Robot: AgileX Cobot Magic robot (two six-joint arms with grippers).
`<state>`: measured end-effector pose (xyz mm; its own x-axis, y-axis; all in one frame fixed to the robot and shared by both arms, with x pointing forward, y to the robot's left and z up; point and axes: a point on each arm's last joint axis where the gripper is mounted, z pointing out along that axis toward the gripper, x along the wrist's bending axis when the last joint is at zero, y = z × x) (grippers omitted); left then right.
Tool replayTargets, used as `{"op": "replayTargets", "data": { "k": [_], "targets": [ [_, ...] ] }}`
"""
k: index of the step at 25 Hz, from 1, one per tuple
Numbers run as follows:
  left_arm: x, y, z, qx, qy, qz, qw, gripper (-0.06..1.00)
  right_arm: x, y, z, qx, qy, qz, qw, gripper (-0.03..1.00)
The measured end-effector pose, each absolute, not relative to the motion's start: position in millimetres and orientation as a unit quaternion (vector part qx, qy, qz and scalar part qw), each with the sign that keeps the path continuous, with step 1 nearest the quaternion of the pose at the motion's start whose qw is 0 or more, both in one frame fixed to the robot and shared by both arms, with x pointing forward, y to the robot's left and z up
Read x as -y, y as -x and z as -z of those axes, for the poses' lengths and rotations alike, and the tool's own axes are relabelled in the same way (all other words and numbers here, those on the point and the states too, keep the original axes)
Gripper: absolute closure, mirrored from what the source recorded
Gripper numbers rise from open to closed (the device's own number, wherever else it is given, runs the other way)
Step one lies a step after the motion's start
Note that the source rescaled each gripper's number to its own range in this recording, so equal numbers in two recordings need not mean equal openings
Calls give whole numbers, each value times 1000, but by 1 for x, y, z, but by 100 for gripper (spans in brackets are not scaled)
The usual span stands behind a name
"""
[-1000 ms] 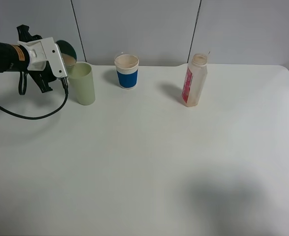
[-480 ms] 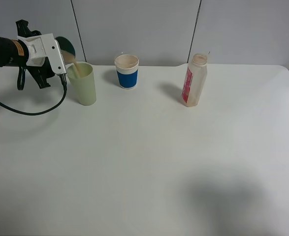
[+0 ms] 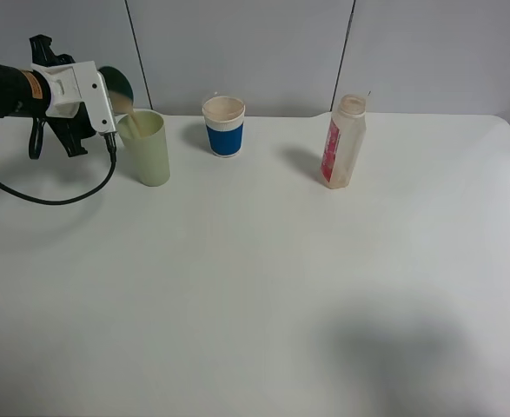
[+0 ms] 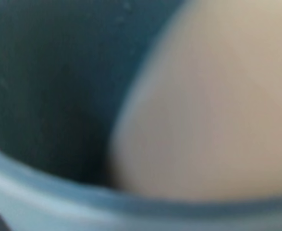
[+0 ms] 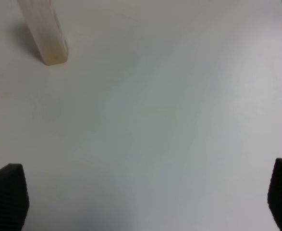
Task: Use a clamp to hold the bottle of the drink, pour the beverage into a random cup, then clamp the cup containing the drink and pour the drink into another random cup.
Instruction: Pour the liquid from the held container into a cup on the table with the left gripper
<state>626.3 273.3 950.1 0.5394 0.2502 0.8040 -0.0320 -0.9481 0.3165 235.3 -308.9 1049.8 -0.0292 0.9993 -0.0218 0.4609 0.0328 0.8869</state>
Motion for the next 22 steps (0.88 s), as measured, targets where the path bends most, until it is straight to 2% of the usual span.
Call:
{"op": "replayTargets", "data": {
  "k": [22],
  "targets": [
    [-273,-626,-950,-16,-869,-480,122,94,309,-235,-1050,-617,-592,-366,368,-3]
  ]
}}
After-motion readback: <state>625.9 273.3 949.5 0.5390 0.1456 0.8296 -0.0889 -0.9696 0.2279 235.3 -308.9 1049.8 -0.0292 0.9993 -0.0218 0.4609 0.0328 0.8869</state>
